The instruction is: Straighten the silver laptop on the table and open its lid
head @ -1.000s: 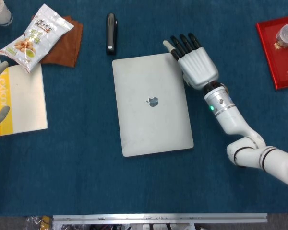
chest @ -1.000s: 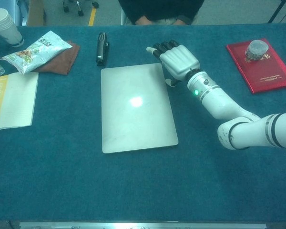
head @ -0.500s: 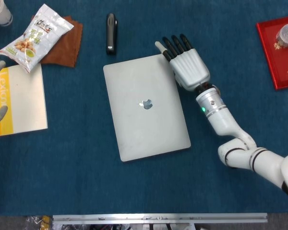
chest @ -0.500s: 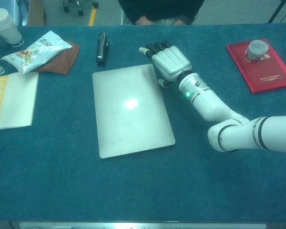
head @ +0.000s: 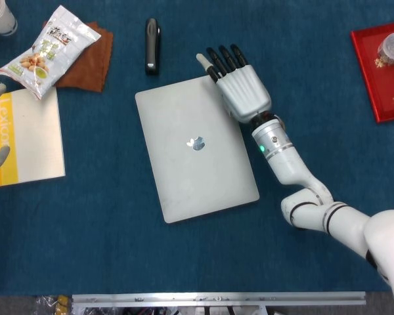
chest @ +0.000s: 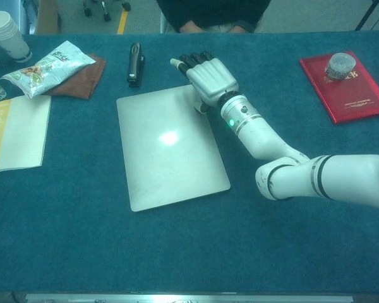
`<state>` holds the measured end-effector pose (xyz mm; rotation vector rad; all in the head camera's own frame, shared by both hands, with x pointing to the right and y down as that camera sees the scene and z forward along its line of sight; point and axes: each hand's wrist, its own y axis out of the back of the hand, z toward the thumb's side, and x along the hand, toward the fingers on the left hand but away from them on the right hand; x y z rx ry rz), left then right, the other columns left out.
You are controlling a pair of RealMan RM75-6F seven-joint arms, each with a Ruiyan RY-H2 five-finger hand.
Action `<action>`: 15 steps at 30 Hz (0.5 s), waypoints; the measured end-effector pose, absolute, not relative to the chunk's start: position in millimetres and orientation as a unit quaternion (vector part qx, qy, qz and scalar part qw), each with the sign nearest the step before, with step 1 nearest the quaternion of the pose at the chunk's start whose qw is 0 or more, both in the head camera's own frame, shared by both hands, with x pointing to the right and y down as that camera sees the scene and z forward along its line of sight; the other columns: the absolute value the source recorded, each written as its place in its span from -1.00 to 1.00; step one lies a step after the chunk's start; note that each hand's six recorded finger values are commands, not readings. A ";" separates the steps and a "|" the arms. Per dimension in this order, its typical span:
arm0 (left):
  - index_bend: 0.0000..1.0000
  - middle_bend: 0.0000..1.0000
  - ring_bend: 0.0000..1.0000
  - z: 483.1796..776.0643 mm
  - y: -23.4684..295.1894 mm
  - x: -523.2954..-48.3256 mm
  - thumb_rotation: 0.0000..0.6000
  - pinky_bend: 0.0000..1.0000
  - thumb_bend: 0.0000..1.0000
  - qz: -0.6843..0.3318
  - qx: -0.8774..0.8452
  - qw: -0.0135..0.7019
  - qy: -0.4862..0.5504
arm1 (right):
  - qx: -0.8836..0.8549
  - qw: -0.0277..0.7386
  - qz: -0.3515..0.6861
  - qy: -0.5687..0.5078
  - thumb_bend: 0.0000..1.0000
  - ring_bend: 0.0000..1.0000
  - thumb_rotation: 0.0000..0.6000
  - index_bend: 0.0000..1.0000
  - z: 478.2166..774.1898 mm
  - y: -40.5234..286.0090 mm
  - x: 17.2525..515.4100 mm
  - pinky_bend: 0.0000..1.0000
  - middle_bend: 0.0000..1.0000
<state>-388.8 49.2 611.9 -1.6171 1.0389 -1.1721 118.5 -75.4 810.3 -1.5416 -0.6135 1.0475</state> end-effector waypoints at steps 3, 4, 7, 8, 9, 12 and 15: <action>-0.94 -0.88 -1.00 612.0 50.4 -389.5 1.00 -0.91 -0.46 -0.472 -0.654 0.420 0.416 | -0.656 0.553 0.437 -0.271 -0.56 -1.00 1.00 -1.00 805.0 -79.2 118.2 -0.83 -0.89; -0.92 -0.87 -0.99 612.1 50.9 -389.5 1.00 -0.91 -0.46 -0.473 -0.657 0.415 0.415 | -0.657 0.551 0.434 -0.276 -0.56 -1.00 1.00 -1.00 802.2 -81.4 118.7 -0.83 -0.89; -0.86 -0.80 -0.97 611.8 52.5 -388.6 1.00 -0.90 -0.46 -0.475 -0.667 0.401 0.411 | -0.662 0.546 0.426 -0.287 -0.59 -1.00 1.00 -1.00 794.7 -86.0 120.2 -0.83 -0.89; -0.82 -0.77 -0.97 611.6 52.7 -387.6 1.00 -0.90 -0.46 -0.475 -0.669 0.399 0.409 | -0.664 0.544 0.423 -0.290 -0.59 -1.00 1.00 -1.00 792.2 -87.1 120.7 -0.83 -0.89; -0.77 -0.75 -0.95 611.5 52.8 -386.1 1.00 -0.90 -0.46 -0.475 -0.671 0.399 0.407 | -0.667 0.541 0.420 -0.293 -0.59 -1.00 1.00 -1.00 789.5 -88.0 121.1 -0.83 -0.89; -0.65 -0.63 -0.83 613.0 53.8 -382.5 1.00 -0.88 -0.46 -0.476 -0.673 0.402 0.399 | -0.675 0.534 0.409 -0.302 -0.60 -1.00 1.00 -1.00 779.0 -90.3 123.5 -0.83 -0.89; -0.61 -0.58 -0.77 616.4 55.8 -377.6 1.00 -0.83 -0.46 -0.480 -0.675 0.408 0.385 | -0.680 0.531 0.400 -0.308 -0.61 -1.00 1.00 -1.00 765.3 -93.2 129.5 -0.83 -0.89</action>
